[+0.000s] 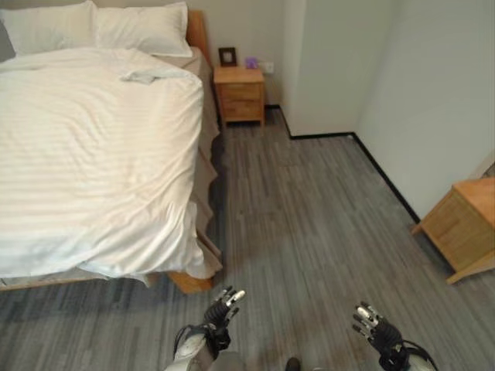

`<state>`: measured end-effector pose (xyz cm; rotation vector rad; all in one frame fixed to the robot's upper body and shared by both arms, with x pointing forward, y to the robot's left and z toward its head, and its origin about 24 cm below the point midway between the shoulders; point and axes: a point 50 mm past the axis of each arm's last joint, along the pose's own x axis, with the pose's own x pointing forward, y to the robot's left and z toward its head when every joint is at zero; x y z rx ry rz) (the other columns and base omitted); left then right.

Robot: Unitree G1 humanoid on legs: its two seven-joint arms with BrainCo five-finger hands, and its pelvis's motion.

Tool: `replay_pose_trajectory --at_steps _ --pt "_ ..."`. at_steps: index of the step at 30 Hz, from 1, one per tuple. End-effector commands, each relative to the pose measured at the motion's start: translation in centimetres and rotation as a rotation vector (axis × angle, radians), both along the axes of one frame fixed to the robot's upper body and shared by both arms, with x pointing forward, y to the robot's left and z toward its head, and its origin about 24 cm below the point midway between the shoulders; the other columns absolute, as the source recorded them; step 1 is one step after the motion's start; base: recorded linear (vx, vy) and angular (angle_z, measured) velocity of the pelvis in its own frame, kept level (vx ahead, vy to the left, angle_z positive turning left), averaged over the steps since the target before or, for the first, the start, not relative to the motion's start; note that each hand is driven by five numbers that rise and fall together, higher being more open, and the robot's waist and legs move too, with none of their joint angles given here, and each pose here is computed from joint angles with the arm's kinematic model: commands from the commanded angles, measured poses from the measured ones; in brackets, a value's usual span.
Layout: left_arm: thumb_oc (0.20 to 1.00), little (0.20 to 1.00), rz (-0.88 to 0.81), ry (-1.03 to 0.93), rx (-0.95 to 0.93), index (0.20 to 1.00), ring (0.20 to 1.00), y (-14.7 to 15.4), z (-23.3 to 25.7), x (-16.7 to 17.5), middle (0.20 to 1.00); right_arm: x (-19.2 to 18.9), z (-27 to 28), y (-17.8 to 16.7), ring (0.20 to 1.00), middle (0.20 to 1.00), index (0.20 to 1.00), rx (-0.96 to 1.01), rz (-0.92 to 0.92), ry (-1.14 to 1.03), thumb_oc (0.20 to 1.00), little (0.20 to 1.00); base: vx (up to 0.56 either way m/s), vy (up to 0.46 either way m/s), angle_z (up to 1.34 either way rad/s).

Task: Making the bed.

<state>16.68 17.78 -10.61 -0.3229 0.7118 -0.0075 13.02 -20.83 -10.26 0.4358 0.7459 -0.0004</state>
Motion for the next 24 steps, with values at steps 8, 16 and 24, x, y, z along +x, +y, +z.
replay_pose_trajectory --at_steps 8,16,24 --pt "1.0 1.0 -0.071 -0.202 0.046 1.0 1.0 -0.4 3.3 4.3 1.0 3.9 2.4 2.7 1.0 1.0 1.0 0.05 0.089 -0.191 1.0 1.0 0.04 0.038 0.11" --pt "1.0 1.0 0.058 -0.233 0.04 1.0 1.0 1.2 4.0 5.0 1.0 6.2 3.5 3.1 1.0 1.0 1.0 -0.052 0.183 -0.256 1.0 1.0 0.0 0.05 0.06" --pt "1.0 1.0 0.033 -0.304 0.097 1.0 1.0 2.0 5.5 6.4 1.0 5.4 3.1 3.0 1.0 1.0 1.0 -0.013 0.144 -0.235 1.0 1.0 0.07 -0.064 0.41"
